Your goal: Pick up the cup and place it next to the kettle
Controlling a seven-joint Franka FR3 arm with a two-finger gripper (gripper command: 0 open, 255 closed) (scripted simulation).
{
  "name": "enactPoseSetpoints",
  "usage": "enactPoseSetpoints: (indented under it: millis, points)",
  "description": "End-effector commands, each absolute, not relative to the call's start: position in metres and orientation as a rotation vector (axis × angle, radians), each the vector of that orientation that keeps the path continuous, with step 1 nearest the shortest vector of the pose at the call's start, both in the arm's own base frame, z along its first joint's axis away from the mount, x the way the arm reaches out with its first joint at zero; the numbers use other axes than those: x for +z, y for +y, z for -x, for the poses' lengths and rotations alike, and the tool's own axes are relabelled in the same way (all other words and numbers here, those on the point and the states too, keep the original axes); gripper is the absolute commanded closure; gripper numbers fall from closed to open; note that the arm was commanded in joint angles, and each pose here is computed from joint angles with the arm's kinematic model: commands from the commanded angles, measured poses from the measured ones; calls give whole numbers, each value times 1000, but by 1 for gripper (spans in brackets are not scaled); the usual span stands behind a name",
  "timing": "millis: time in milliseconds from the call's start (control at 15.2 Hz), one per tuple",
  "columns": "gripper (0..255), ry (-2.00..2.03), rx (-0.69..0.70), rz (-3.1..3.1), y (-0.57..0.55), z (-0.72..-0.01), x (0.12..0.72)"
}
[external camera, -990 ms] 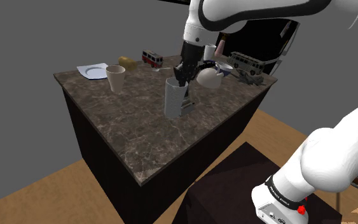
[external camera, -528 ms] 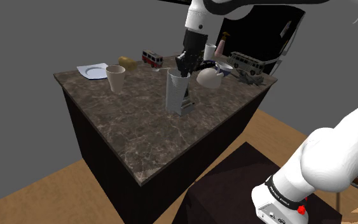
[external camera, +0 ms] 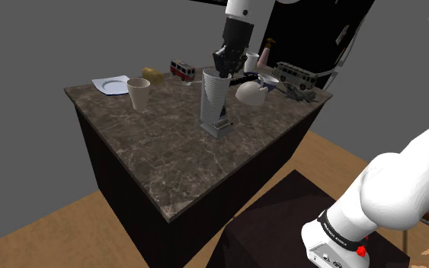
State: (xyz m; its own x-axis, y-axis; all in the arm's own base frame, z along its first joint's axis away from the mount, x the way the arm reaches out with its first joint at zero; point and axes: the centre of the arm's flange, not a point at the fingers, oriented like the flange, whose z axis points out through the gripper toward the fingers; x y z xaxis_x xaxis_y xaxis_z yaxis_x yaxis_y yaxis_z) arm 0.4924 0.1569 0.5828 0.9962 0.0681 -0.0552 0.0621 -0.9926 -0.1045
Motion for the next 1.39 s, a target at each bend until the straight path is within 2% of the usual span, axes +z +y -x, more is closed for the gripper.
enactPoseSetpoints:
  millis: [0, 462, 1320]
  points:
    - [255, -99, 90, 3036, 158, -492, 594]
    - [255, -99, 90, 3036, 158, -491, 629]
    - [255, -99, 90, 3036, -12, -518, 629]
